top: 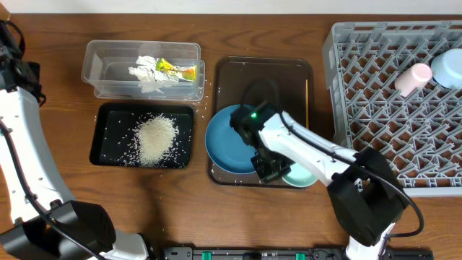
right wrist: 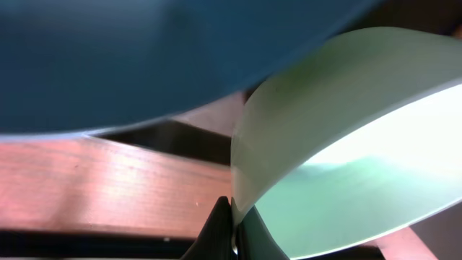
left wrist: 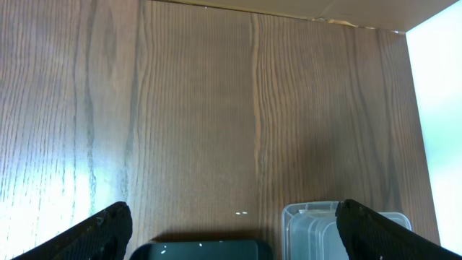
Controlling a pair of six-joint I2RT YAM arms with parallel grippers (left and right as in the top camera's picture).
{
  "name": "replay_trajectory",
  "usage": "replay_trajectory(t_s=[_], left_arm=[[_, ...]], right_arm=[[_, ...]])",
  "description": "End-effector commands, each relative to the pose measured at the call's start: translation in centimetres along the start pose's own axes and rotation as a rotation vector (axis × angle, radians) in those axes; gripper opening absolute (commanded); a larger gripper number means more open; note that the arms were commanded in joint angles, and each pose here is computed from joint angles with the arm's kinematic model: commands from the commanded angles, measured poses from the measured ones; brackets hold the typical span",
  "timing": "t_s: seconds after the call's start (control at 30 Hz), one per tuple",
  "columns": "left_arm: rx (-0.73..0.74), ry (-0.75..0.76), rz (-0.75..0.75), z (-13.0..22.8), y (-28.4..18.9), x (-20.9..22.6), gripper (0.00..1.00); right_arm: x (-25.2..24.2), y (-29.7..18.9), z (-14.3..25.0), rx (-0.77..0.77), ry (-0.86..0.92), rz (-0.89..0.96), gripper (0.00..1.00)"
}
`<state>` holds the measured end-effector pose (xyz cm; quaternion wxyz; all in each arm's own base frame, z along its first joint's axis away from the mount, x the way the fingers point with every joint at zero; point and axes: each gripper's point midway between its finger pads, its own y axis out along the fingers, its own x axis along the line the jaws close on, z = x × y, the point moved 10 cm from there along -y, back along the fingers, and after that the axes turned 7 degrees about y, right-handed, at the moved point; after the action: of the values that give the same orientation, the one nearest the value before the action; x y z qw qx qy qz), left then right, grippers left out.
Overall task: Sort waste into correct bins and load items into the dishwasher rack
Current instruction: 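Grip the small light-blue bowl's rim with the right gripper and lift, then carry the small bowl right to the rack's back-left area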
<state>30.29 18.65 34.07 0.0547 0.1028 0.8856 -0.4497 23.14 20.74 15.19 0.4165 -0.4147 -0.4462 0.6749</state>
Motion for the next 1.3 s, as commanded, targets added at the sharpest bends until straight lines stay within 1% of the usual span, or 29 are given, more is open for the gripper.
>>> replay_trajectory(t_s=[0.0,0.13,0.3,0.37,0.47,0.53,0.6,0.67,0.73,0.83,0.9,1.0,1.1,1.27], left_arm=[[-0.005,0.010,-0.010,-0.1,0.0,0.1,0.92],[-0.005,0.010,-0.010,-0.1,0.0,0.1,0.92],[-0.005,0.010,-0.010,-0.1,0.0,0.1,0.92],[-0.004,0.010,-0.010,-0.1,0.0,0.1,0.92],[-0.005,0.010,-0.010,-0.1,0.0,0.1,0.92],[-0.005,0.010,-0.011,-0.1,0.0,0.1,0.93],[-0.005,0.010,-0.010,-0.1,0.0,0.1,0.92],[-0.005,0.010,-0.010,-0.1,0.0,0.1,0.92],[-0.005,0.010,-0.011,-0.1,0.0,0.1,0.92],[-0.005,0.010,-0.010,-0.1,0.0,0.1,0.92],[-0.005,0.010,-0.010,-0.1,0.0,0.1,0.92],[-0.005,0.010,-0.010,-0.1,0.0,0.1,0.92],[-0.005,0.010,-0.011,-0.1,0.0,0.1,0.92],[-0.005,0.010,-0.010,-0.1,0.0,0.1,0.92]], right_arm=[[-1.0,-3.2,-1.2,-0.091,0.044,-0.027,0.01],[-2.9,-7.2,-1.8,-0.186,0.049,-0.078,0.01],[-8.0,-12.4,-2.2,-0.364,0.130,-0.155,0.01],[-11.4,-14.1,-2.2,-0.458,0.217,-0.186,0.01],[-16.3,-15.4,-2.1,-0.570,0.351,-0.221,0.01],[-19.9,-15.7,-2.0,-0.635,0.451,-0.284,0.01],[-23.0,-15.9,-2.1,-0.700,0.482,-0.389,0.01],[-25.8,-15.9,-2.4,-0.779,0.474,-0.510,0.01],[-28.4,-15.8,-3.0,-0.894,0.428,-0.644,0.01],[-30.9,-15.2,-4.2,-1.047,0.359,-0.763,0.01],[-32.2,-14.3,-5.1,-1.130,0.332,-0.788,0.01],[-33.0,-12.6,-6.5,-1.208,0.291,-0.820,0.01],[-33.4,-11.0,-7.7,-1.255,0.283,-0.809,0.01],[-34.0,-9.0,-9.5,-1.306,0.334,-0.838,0.01]])
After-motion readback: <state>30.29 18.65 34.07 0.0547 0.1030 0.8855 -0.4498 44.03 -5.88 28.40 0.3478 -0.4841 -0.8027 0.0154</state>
